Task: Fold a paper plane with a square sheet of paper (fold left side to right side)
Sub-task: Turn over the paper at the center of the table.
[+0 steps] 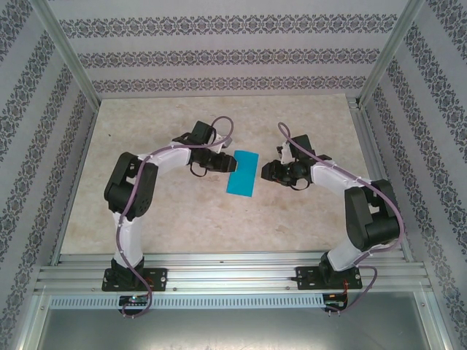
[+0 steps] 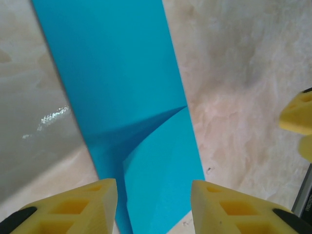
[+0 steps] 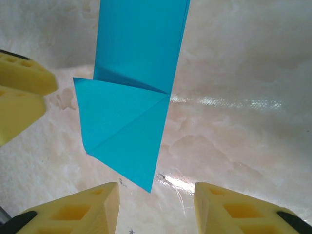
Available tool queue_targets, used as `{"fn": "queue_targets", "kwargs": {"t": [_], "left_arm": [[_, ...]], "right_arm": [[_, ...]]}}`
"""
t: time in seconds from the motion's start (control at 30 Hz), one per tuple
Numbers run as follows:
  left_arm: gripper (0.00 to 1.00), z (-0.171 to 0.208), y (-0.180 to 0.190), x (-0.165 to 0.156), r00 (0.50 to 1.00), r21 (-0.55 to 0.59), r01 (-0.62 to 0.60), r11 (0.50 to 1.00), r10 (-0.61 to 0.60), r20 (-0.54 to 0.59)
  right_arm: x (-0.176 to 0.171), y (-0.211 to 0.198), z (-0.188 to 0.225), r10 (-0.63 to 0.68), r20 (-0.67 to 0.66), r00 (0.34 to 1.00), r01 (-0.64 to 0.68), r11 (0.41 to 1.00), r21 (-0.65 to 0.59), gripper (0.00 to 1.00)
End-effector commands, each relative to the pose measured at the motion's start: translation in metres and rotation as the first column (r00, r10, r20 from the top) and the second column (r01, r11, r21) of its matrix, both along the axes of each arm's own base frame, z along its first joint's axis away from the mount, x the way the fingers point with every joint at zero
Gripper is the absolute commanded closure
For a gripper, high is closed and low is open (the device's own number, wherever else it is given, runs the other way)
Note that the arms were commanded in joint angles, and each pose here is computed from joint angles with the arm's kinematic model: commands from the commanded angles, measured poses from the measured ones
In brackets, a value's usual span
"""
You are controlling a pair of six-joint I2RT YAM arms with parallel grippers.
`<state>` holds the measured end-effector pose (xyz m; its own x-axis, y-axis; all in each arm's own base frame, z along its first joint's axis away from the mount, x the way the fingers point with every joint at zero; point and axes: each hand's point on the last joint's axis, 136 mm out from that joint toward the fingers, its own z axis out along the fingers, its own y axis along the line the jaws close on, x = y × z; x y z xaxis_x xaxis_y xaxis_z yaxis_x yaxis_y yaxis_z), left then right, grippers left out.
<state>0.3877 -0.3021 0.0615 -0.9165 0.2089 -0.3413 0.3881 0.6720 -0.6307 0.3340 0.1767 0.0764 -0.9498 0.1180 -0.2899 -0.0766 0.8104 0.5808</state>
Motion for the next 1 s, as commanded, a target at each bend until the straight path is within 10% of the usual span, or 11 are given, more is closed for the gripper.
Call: {"fn": "queue_targets", "kwargs": {"t": [0.0, 0.47, 0.97], "left_arm": [[0.57, -0.002, -0.003, -0.002, 0.999, -0.004, 0.051, 0.999, -0.051, -0.017], [0.97, 0.013, -0.015, -0.005, 0.996, -0.059, 0.085, 0.995, -0.085, 0.003], [0.99, 0.031, -0.01, -0.01, 0.998, -0.098, 0.056, 0.994, -0.054, 0.022]], "right_arm": [[0.0, 0.002, 0.01, 0.001, 0.044, 0.999, -0.002, 1.0, 0.026, 0.53], [0.001, 0.014, 0.013, -0.037, 0.052, 0.998, 0.026, 0.979, 0.201, 0.47], [0.042, 0.053, 0.01, -0.066, 0.038, 0.997, 0.044, 0.907, 0.419, 0.42]]}}
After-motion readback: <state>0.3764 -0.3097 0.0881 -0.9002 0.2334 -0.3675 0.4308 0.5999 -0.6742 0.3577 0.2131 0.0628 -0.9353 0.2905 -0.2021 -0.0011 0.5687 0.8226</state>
